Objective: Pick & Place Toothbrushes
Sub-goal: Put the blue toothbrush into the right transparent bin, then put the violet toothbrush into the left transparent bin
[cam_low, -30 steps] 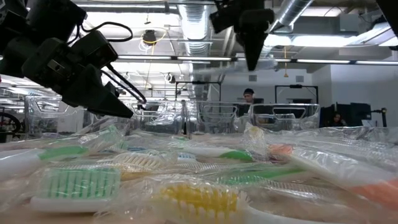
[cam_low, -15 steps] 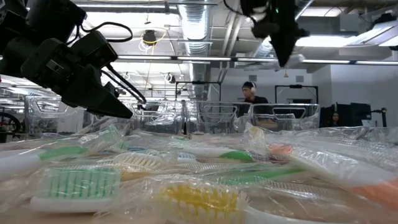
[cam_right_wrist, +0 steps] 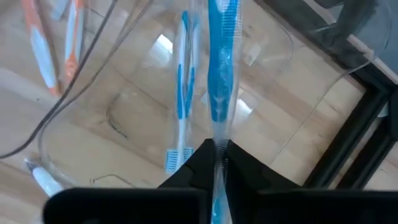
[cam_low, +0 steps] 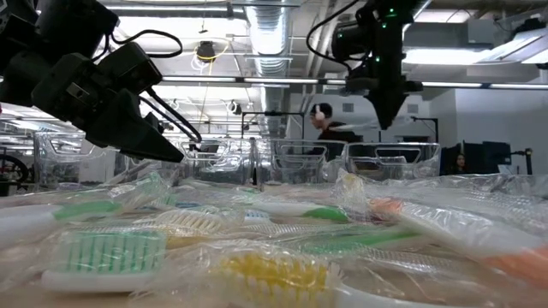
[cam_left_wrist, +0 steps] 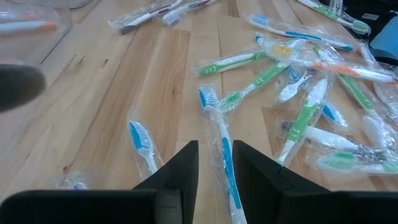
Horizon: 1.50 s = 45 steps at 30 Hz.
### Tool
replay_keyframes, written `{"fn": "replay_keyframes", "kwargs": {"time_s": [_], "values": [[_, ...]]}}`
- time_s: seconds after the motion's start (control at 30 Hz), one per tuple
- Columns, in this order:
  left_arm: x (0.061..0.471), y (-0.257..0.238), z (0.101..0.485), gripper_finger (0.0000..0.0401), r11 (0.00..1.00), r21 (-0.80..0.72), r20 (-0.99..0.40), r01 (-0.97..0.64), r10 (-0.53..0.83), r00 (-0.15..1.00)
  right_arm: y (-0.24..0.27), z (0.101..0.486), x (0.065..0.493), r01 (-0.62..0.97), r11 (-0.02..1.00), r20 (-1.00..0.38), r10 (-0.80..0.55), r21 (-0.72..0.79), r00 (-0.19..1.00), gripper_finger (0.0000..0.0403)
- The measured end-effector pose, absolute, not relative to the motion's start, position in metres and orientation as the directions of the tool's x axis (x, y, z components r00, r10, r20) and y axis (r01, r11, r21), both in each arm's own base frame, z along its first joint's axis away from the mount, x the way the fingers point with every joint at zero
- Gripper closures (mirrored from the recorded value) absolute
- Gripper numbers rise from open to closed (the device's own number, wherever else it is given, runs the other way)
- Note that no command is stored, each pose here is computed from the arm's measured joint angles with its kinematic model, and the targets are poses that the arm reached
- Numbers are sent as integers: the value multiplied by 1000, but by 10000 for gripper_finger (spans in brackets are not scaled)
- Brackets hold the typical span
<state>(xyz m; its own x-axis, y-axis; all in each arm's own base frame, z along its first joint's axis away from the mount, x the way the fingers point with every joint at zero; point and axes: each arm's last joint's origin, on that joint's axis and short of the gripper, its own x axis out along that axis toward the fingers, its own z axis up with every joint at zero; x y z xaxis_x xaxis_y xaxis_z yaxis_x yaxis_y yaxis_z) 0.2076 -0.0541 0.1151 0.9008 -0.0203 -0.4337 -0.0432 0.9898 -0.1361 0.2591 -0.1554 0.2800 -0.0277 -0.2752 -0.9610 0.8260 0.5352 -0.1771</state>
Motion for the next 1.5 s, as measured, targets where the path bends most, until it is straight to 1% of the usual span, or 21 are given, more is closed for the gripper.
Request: {"fn": "replay_keyframes", "kwargs": {"time_s": [0.17,0.47,0.7,0.8,0.87,1.03,1.13,1.23,1.33,1.5], "values": [[208,-54,115,309,990,-135,-434,-43,-20,901,-157,280,258,853,493,-961,-274,-169,-32,360],[208,-54,115,309,990,-135,-434,-44,-19,901,-155,280,258,850,497,-963,-267,-174,-41,356],[208,-54,115,309,990,-133,-434,-46,-16,901,-152,281,260,800,571,-961,-276,-184,-24,355],[208,-54,115,309,990,-131,-434,-49,-13,901,-145,291,265,761,623,-952,-304,-180,24,355],[208,-54,115,309,990,-130,-433,-51,-11,901,-137,302,269,738,656,-939,-332,-160,91,355],[208,-54,115,309,989,-139,-433,-51,-14,901,-91,332,282,633,768,-864,-378,-93,332,355],[207,-57,115,309,989,-146,-434,-23,-43,900,-49,339,290,560,818,-785,-429,-128,447,355],[206,-62,118,309,989,-148,-418,5,-67,906,-7,329,293,518,824,-701,-509,-230,499,355],[204,-66,125,309,986,-160,-388,37,-97,917,29,308,291,527,794,-607,-587,-303,536,355],[199,-71,143,309,968,-146,-307,203,-239,921,69,260,288,571,724,-435,-690,-387,579,355]]}}
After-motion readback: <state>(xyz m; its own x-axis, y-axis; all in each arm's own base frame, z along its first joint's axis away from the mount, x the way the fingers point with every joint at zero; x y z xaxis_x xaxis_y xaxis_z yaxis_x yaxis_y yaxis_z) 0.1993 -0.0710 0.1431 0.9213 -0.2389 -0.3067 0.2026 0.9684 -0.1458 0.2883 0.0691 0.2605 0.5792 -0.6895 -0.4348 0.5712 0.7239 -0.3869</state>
